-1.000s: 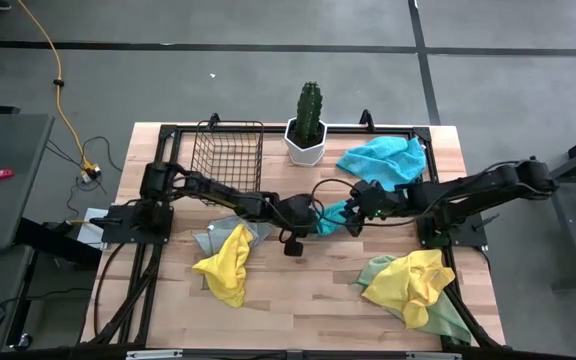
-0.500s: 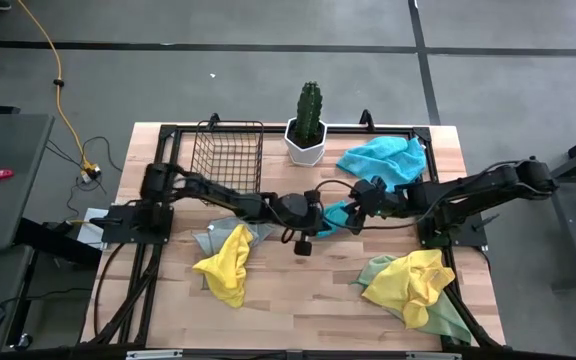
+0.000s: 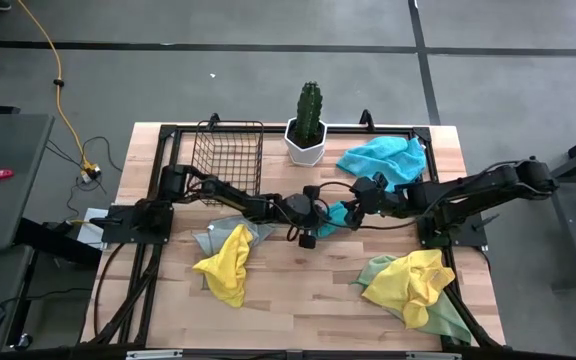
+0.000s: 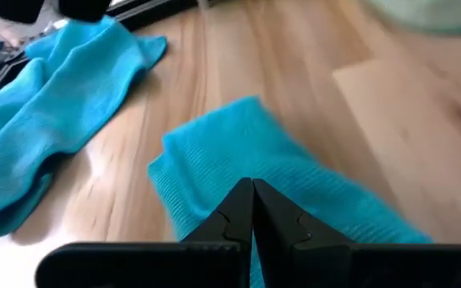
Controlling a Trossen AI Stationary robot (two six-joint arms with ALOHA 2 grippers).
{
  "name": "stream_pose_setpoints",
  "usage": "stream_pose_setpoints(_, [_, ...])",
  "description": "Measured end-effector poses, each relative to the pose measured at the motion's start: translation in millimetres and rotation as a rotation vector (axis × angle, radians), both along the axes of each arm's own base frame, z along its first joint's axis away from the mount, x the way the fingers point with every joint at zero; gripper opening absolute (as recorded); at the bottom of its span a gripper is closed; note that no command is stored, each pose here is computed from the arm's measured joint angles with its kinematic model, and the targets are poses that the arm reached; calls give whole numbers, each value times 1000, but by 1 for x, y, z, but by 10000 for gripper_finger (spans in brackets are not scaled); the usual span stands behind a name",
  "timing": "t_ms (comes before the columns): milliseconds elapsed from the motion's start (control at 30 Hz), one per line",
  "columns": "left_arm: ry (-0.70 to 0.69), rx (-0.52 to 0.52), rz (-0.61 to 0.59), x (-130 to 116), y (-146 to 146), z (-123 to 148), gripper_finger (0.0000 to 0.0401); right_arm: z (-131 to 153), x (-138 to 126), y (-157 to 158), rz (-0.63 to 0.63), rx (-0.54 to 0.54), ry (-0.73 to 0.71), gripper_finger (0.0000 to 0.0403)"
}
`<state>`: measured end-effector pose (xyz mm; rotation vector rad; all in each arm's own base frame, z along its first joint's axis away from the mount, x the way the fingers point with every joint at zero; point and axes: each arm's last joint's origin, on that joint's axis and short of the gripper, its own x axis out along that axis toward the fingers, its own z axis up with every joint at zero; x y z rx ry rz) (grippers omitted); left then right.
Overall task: Fold microfiber towels
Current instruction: Fold the top blue microfiber towel on the table
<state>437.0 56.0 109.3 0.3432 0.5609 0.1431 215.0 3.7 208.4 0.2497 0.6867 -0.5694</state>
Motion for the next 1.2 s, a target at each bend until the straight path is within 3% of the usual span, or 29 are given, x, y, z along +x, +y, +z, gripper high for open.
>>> stream_pose_setpoints(200, [99, 100, 67, -5, 2, -2, 0, 0, 0, -1, -19, -21, -5, 223])
stream_pose_setpoints(433, [182, 289, 209, -14, 1, 23, 0, 1, 0, -2, -50, -55, -7, 223])
stream_pose_setpoints(500, [170, 302, 244, -16, -2, 33, 0, 1, 0, -2, -50, -56, -7, 223])
stream_pose_setpoints(600, [94, 207, 201, -15, -8, 43, 0, 1, 0, -2, -51, -56, -8, 223])
stream_pose_setpoints(800, [-13, -53, -77, -9, -22, 48, 0, 1, 0, -2, -55, -56, -10, 223])
stream_pose_setpoints(1200, [7, -122, -57, -2, -15, 13, 0, 2, 0, -3, -105, -68, -34, 223])
